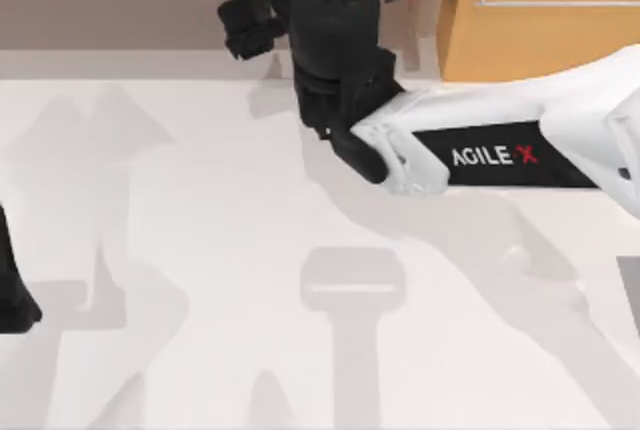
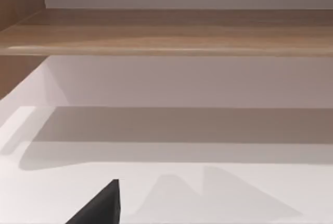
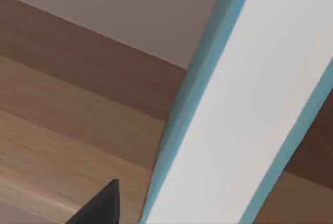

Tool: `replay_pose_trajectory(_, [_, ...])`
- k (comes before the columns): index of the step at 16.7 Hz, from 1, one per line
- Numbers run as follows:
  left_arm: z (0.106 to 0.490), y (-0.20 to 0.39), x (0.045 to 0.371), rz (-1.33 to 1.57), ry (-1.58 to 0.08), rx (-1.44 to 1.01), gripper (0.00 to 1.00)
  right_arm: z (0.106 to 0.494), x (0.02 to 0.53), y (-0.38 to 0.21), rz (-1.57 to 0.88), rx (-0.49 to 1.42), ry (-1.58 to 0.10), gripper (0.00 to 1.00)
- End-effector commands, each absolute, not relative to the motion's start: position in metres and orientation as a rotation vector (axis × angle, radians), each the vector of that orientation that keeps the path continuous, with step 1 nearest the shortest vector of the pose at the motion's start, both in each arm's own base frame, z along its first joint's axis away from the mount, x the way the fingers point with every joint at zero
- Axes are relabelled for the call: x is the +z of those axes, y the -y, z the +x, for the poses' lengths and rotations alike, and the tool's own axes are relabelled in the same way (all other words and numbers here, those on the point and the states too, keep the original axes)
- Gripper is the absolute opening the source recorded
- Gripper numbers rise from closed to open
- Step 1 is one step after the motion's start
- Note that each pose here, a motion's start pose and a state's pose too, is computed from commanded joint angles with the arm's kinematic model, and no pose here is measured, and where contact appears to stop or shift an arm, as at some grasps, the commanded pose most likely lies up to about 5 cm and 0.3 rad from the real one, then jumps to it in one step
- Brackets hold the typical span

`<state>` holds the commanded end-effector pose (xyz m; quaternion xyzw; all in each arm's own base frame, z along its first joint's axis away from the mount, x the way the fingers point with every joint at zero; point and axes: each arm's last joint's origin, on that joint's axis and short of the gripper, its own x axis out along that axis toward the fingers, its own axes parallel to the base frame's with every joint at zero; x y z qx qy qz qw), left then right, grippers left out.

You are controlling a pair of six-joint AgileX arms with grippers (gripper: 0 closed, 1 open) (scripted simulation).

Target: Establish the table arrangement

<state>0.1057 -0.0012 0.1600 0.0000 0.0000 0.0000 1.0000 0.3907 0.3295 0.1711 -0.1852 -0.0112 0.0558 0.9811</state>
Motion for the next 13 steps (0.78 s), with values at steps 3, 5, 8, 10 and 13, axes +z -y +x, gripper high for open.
replay_pose_trajectory(3, [0.106, 0.001, 0.16, 0.0, 0.0, 0.0, 1.0, 0.402, 0.188, -0.346, -0.191, 0.058, 0.011, 1.0])
replay_pose_trajectory(5, [0.106, 0.001, 0.16, 0.0, 0.0, 0.0, 1.0, 0.409, 0.197, -0.353, -0.099, 0.026, 0.01, 1.0])
replay_pose_trajectory(8, [0.106, 0.001, 0.16, 0.0, 0.0, 0.0, 1.0, 0.415, 0.204, -0.357, -0.021, -0.004, 0.011, 1.0])
replay_pose_trajectory(10, [0.106, 0.001, 0.16, 0.0, 0.0, 0.0, 1.0, 0.416, 0.205, -0.357, -0.013, -0.007, 0.011, 1.0])
replay_pose_trajectory(13, [0.106, 0.001, 0.16, 0.0, 0.0, 0.0, 1.0, 0.417, 0.207, -0.355, -0.011, -0.008, 0.015, 1.0])
